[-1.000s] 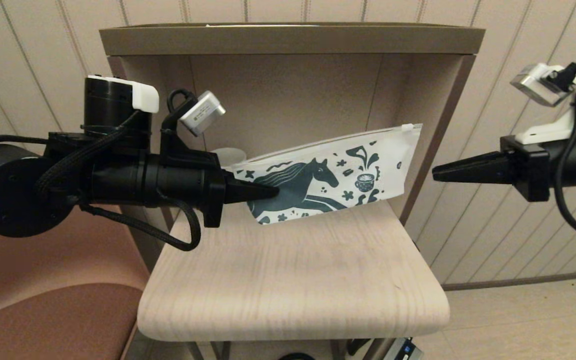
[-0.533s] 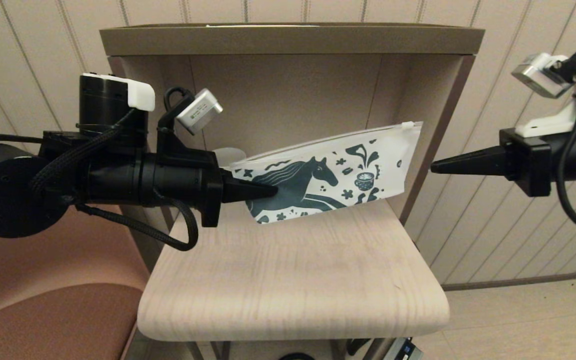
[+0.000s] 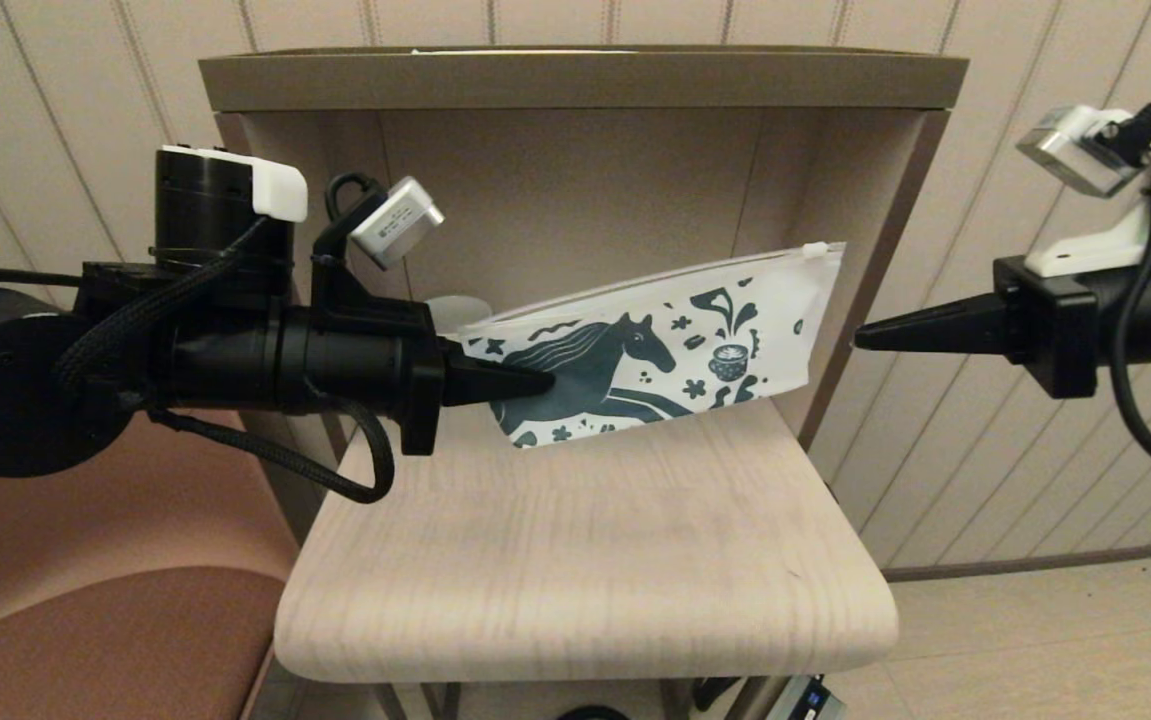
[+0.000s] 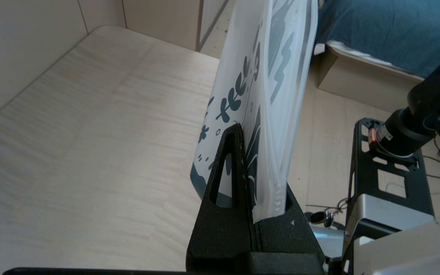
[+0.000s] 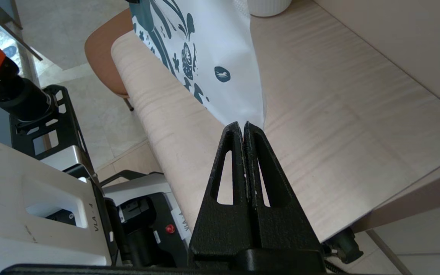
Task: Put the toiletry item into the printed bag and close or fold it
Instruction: Hand it to the other hand
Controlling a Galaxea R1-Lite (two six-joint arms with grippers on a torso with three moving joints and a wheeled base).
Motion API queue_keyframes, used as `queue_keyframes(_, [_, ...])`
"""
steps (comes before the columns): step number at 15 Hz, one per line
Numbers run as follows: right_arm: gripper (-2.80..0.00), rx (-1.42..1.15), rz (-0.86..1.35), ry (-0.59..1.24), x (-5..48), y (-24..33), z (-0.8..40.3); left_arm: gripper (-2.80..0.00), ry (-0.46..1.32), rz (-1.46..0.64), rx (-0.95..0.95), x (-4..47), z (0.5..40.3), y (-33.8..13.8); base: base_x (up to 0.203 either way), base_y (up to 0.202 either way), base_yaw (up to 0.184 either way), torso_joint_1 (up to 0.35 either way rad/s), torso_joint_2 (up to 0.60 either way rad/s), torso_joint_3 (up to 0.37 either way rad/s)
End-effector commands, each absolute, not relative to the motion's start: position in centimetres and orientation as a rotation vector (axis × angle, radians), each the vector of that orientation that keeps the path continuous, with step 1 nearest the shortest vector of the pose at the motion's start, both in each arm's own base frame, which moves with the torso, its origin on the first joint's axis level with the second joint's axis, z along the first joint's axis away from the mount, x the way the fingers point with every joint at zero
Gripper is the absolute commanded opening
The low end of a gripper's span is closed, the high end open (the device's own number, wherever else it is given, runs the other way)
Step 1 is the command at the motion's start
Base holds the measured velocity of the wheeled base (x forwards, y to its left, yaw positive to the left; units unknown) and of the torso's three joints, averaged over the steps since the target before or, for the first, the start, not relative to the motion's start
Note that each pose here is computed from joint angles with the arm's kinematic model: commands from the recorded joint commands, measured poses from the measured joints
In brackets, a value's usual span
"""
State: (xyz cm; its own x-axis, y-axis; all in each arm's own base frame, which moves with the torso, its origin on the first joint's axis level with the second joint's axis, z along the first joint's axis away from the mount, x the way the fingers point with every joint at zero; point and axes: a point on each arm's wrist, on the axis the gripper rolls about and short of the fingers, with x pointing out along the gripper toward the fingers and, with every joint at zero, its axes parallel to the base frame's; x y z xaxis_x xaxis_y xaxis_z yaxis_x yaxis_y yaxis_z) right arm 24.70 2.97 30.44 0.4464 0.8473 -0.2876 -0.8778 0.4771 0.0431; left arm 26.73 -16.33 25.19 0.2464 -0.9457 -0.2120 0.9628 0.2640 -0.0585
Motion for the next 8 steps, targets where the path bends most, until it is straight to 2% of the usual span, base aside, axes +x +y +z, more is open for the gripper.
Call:
queue_keyframes(1, [-2.8, -0.119, 1.084, 0.283, 24.62, 3.15, 30.54, -2.8, 0.217, -1.308, 0.09, 26.7, 25.23, -16.32, 0.0, 0.0, 0.0, 0.0, 0.0, 0.0])
queue_keyframes(8, [-2.8, -0.122, 1.088, 0.286, 24.45, 3.29, 30.39, -2.8, 0.21, -1.308, 0.093, 26.48, 25.43, -16.2, 0.0, 0.0, 0.0, 0.0, 0.0, 0.0])
